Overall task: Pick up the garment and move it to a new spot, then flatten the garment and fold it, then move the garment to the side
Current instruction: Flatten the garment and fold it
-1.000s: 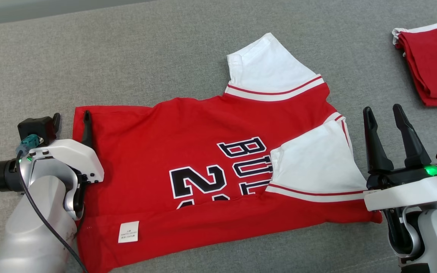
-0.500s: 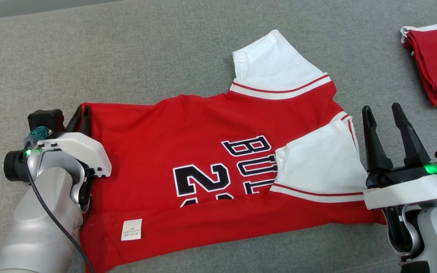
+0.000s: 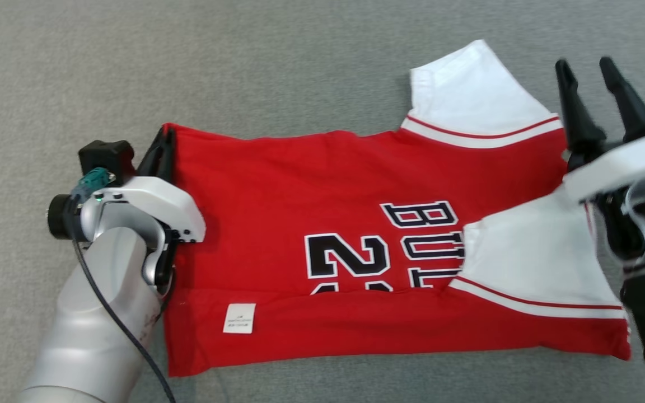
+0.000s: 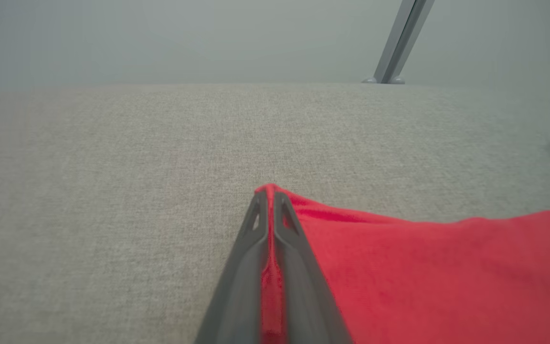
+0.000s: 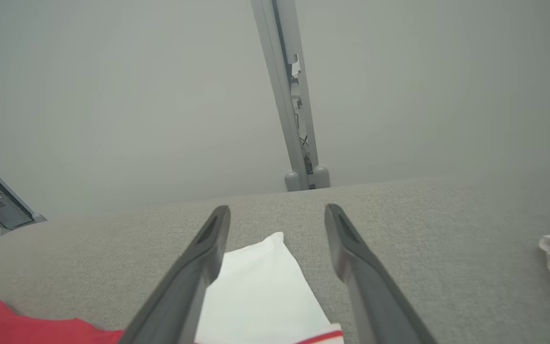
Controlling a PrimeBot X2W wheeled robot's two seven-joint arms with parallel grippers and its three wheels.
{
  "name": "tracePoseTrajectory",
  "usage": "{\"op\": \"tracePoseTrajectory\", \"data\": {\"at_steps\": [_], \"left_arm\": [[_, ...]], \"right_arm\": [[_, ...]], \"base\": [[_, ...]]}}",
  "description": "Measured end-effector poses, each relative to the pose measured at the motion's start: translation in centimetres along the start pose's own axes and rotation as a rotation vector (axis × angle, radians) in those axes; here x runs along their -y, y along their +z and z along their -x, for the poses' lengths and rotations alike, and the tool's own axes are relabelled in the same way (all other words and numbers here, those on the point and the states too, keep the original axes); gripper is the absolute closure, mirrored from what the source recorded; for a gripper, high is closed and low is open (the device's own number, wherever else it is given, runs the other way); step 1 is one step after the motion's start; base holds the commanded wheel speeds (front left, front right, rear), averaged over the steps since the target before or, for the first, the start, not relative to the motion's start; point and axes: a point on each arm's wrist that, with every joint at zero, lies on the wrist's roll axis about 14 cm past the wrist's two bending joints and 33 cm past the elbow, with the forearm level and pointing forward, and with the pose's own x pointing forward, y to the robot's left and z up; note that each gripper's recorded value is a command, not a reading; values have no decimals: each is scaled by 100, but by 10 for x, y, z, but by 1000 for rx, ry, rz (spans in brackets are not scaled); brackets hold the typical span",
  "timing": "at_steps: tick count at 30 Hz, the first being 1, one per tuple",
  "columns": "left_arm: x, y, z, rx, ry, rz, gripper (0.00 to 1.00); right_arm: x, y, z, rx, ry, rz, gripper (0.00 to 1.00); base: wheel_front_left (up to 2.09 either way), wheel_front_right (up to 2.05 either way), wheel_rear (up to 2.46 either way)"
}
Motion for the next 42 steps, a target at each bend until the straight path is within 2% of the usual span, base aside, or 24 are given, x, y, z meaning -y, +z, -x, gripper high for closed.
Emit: {"op": "tracePoseTrajectory", "data": {"at_steps": [2,6,13,26,27,28,42], "left_arm": [[1,-1,1,2,-2,0,100],[2,-1,0,6,-10,1,100],[-8,-11,2,-18,9,-4,100],[-14,-15,-1,-29,12,-12,100],[-13,-15,-1,-28,9,-9,100],[-12,-15,-1,-28,6,-8,100],[-8,-10,-9,-21,12,-5,100]], "right_arm": [[2,-7,-21,-56,-1,-31,0],[10,-30,-52,-199,3,18,0],[7,-75,-81,-391,27,43,0],[0,-105,-98,-499,64,80,0],[-1,-107,-99,-505,66,79,57],[-2,-108,-99,-510,71,83,100],[17,-73,-112,-332,31,101,100]], "base": [[0,0,0],[0,0,0],[0,0,0],[0,0,0],[0,0,0],[0,0,0],[0,0,0]]}}
